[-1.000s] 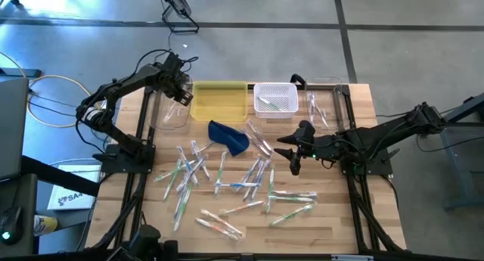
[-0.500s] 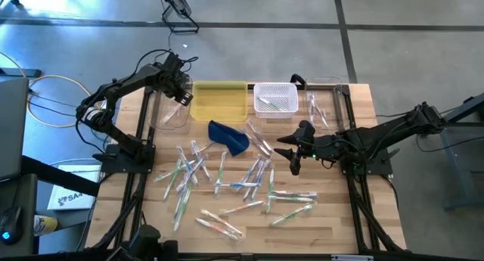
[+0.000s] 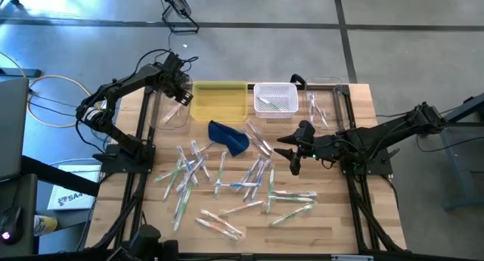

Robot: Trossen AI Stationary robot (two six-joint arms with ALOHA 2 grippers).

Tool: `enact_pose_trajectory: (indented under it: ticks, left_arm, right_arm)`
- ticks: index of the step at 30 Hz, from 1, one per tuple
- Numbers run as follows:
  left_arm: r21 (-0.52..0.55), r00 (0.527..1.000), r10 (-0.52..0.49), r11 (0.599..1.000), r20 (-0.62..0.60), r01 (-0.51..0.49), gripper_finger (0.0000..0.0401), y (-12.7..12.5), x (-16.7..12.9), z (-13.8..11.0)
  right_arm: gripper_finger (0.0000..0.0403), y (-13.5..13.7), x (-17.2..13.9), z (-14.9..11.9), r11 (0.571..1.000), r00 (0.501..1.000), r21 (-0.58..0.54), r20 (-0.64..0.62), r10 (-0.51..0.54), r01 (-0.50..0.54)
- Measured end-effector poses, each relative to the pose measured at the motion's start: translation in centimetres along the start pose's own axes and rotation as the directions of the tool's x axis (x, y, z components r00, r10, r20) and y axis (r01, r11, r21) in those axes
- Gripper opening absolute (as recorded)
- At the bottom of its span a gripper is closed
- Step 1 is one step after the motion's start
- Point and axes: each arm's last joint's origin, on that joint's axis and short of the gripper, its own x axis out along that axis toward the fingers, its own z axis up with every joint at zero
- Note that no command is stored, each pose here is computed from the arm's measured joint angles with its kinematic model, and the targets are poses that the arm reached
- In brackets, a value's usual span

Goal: Pick & Place Toothbrushes
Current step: Put the violet toothbrush into the right transparent bin

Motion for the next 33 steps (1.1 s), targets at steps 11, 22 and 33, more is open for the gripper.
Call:
enact_pose_trajectory:
  ticks: [11, 22, 33]
  left_arm:
    - [0.0, 1.0, 0.0, 1.0, 0.001, 0.0, 0.0139, 0.0, 0.0, 0.0]
    - [-0.014, 1.0, 0.022, 1.0, -0.005, -0.022, 0.0139, 0.0, 0.0, 0.0]
    - [0.189, 0.987, 0.01, 0.981, 0.161, -0.041, 0.0139, -2.9, -3.0, 0.3]
  right_arm:
    - [0.0183, 0.0, 0.0, 0.0, 1.0, 1.0, 0.0, 0.0, 0.0, 0.0]
    - [0.0183, 0.0, 0.0, 0.0, 1.0, 1.0, 0.002, 0.0, 0.0, 0.0]
    - [0.0183, 0.0, 0.0, 0.0, 1.0, 1.0, 0.0, 0.001, -0.002, 0.002]
